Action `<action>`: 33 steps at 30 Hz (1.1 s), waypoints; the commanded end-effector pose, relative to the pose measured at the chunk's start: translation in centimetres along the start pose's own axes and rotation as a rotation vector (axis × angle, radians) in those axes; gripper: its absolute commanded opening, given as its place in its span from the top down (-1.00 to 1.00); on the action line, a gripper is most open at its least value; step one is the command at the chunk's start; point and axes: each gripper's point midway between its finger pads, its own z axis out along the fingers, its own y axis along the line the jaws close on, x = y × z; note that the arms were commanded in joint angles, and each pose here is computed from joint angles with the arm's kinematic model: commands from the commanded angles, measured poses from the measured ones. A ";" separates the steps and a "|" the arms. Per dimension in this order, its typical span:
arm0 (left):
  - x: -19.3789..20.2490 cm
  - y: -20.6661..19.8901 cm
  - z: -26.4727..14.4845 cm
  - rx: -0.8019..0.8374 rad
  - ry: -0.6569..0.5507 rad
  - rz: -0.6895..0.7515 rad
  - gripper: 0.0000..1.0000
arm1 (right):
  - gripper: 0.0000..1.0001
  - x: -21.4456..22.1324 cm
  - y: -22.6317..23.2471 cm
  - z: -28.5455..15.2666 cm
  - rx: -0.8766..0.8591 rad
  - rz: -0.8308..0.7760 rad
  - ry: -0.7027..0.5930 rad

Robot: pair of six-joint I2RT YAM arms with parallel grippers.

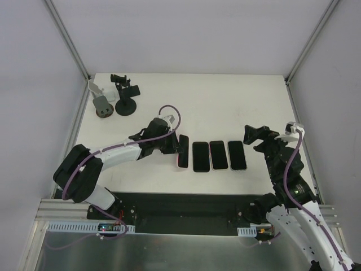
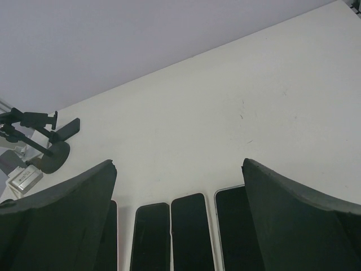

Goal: Remove the phone from the phone stand

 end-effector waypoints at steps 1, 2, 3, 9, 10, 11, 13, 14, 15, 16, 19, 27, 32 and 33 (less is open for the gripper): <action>-0.3 -2.3 0.7 0.158 -0.008 -0.092 1.00 | -0.93 -0.5 -0.7 -0.6 0.008 -0.037 -0.030; -0.2 -2.1 1.0 0.165 -0.013 -0.098 1.00 | -0.93 -0.5 -0.8 -0.7 0.009 -0.040 -0.028; 0.2 -1.7 1.4 0.158 0.004 -0.106 1.00 | -0.93 -0.4 -0.8 -0.8 0.009 -0.048 -0.025; 0.8 -1.4 2.9 0.206 0.028 -0.146 1.00 | -0.93 0.0 -0.8 -1.1 -0.006 -0.053 -0.009; 0.9 -1.3 3.0 0.207 0.031 -0.150 1.00 | -0.93 0.0 -0.7 -1.2 -0.011 -0.052 -0.005; 0.9 -1.4 3.1 0.213 0.040 -0.157 1.00 | -0.93 0.1 -0.7 -1.2 -0.010 -0.056 -0.001; 1.2 -1.3 3.3 0.214 0.047 -0.166 1.00 | -0.93 0.1 -0.7 -1.2 -0.015 -0.054 0.001; 1.5 -1.1 3.3 0.208 0.052 -0.176 1.00 | -0.93 0.2 -0.7 -1.3 -0.014 -0.055 0.002; 1.4 -0.8 3.4 0.195 0.042 -0.185 1.00 | -0.93 0.3 -0.7 -1.3 -0.014 -0.057 0.006; 1.6 -0.5 3.4 0.185 0.041 -0.193 1.00 | -0.93 0.3 -0.7 -1.3 -0.016 -0.057 0.005; 2.1 0.6 3.7 0.143 0.037 -0.229 0.98 | -0.93 0.6 -0.7 -1.3 -0.022 -0.055 0.014; 2.9 3.0 4.3 0.056 0.033 -0.268 0.38 | -0.93 1.2 -0.6 -1.3 -0.034 -0.053 0.029; 2.7 2.8 4.6 0.053 0.064 -0.223 0.07 | -0.93 1.4 -0.8 -1.3 -0.029 -0.067 0.039; 2.7 2.7 4.5 0.052 0.065 -0.219 0.02 | -0.93 1.5 -0.8 -1.4 -0.028 -0.070 0.042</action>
